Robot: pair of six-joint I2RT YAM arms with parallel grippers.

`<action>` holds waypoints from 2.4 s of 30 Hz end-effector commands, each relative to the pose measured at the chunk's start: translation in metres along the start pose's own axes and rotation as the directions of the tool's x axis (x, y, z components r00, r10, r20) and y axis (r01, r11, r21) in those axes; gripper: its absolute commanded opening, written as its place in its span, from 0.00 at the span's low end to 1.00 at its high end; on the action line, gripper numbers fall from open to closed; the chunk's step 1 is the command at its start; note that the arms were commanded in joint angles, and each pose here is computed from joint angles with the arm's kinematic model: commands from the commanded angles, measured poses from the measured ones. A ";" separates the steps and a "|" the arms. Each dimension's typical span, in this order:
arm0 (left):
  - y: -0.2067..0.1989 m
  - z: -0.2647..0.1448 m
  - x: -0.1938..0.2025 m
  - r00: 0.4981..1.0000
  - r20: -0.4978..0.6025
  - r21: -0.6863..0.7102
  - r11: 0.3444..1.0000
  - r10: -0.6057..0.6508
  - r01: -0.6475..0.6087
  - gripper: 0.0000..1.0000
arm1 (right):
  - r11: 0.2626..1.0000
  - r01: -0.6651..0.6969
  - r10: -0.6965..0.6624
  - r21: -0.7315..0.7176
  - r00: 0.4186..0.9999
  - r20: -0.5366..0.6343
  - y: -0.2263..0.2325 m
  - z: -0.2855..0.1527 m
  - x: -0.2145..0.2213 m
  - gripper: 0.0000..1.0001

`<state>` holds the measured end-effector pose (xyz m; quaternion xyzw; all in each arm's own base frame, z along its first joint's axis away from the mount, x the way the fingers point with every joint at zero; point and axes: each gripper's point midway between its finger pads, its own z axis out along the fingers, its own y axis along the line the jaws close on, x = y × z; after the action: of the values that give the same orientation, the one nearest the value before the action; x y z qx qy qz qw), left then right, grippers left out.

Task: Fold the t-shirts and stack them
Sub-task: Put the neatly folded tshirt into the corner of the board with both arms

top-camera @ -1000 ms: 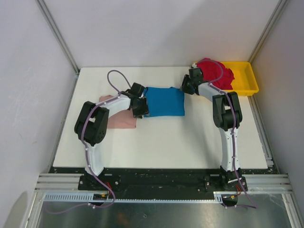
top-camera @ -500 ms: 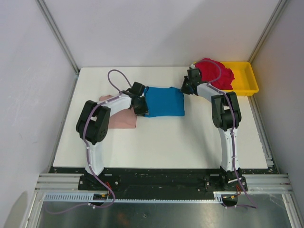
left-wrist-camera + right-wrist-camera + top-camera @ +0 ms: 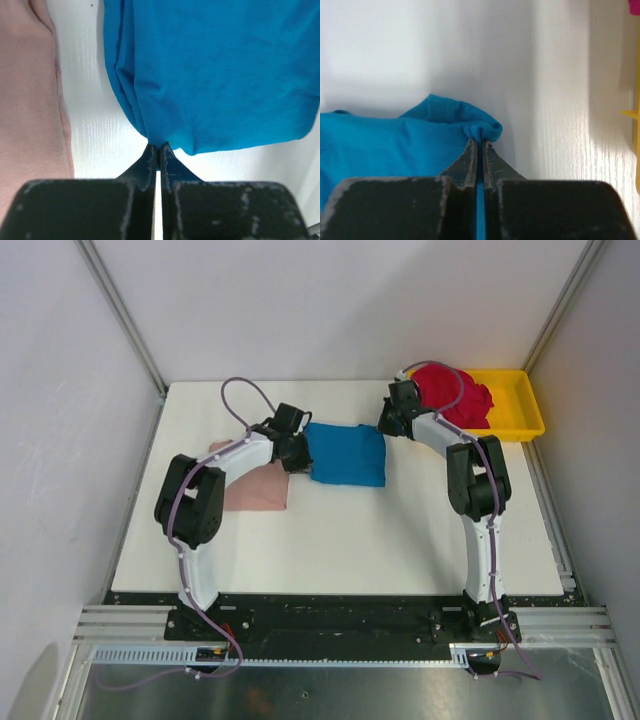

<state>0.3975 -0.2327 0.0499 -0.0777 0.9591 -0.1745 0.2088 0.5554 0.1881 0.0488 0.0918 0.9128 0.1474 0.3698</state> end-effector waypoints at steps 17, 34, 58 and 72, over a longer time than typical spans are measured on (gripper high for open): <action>-0.048 -0.090 -0.073 0.963 0.263 0.138 0.986 0.057 -0.096 0.00 | 0.990 0.076 -0.050 -0.115 0.975 0.215 0.079 -0.118 -0.067 0.00; 0.017 -0.149 -0.081 0.933 0.360 0.085 0.996 -0.003 -0.029 0.00 | 0.971 0.082 -0.014 -0.225 0.957 0.289 0.141 -0.169 -0.080 0.00; 0.189 -0.203 -0.040 0.878 0.439 -0.148 0.949 -0.189 0.278 0.00 | 0.911 0.143 -0.047 -0.387 0.968 0.246 0.299 -0.150 -0.002 0.00; 0.219 -0.200 -0.038 0.875 0.428 -0.202 0.920 -0.226 0.336 0.00 | 0.894 0.151 -0.055 -0.421 0.971 0.231 0.328 -0.126 0.020 0.00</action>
<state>0.3272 0.0282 0.1500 -0.2802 0.8923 -0.0680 0.3473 0.4589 0.4712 0.2017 -0.0446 0.8392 0.2968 0.4535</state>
